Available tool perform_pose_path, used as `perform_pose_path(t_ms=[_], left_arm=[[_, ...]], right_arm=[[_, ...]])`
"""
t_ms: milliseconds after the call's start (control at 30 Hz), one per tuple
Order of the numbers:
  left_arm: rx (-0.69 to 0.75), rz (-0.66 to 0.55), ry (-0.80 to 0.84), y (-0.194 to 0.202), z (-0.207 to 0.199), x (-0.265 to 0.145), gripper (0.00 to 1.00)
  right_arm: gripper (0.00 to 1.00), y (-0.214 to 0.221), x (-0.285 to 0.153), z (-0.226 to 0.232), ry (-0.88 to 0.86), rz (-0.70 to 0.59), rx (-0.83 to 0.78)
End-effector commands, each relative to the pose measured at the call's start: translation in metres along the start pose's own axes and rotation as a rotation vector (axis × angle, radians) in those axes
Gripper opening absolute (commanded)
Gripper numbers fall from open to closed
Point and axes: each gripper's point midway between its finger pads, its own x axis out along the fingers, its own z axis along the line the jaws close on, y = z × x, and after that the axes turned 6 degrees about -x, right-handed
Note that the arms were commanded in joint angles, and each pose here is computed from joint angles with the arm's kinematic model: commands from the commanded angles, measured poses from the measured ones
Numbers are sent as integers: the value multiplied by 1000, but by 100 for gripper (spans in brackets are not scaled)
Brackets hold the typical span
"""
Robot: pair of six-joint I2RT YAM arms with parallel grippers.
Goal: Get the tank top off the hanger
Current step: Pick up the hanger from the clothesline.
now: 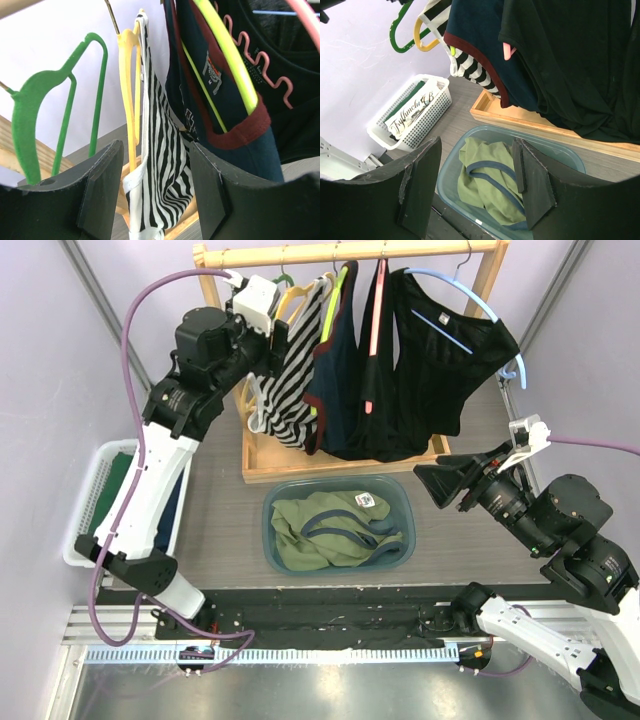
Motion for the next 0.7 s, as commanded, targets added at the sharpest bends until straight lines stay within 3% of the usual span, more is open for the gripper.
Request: perform_pose_path(t_ms=[0,200,367,467,500,600,667], left_arm=[[4,14,-43,10,12,14,59],[-23,31,-84,18,28,24,59],[-49,74,-33,36,18,29,58],[-63,100,1,45,11,29,43],[-65,101,1,45,11,29,27],[-63,93,4,42,11,28,6],[-62,86,2,39,11,27,0]], right_arm=[[67,-14,-10,0,1,-49,2],[67,-12,-14,-2,8,-47,-3],[66,-13,-15,-3,15,-51,-2],[65,-14,-14,-2,12,-52,-2],[65,-14,-15,-2,10,-51,-1],[65,-14,-14,-2,13,-51,-1],[64,-14,-14,-2,12,-50,-1]])
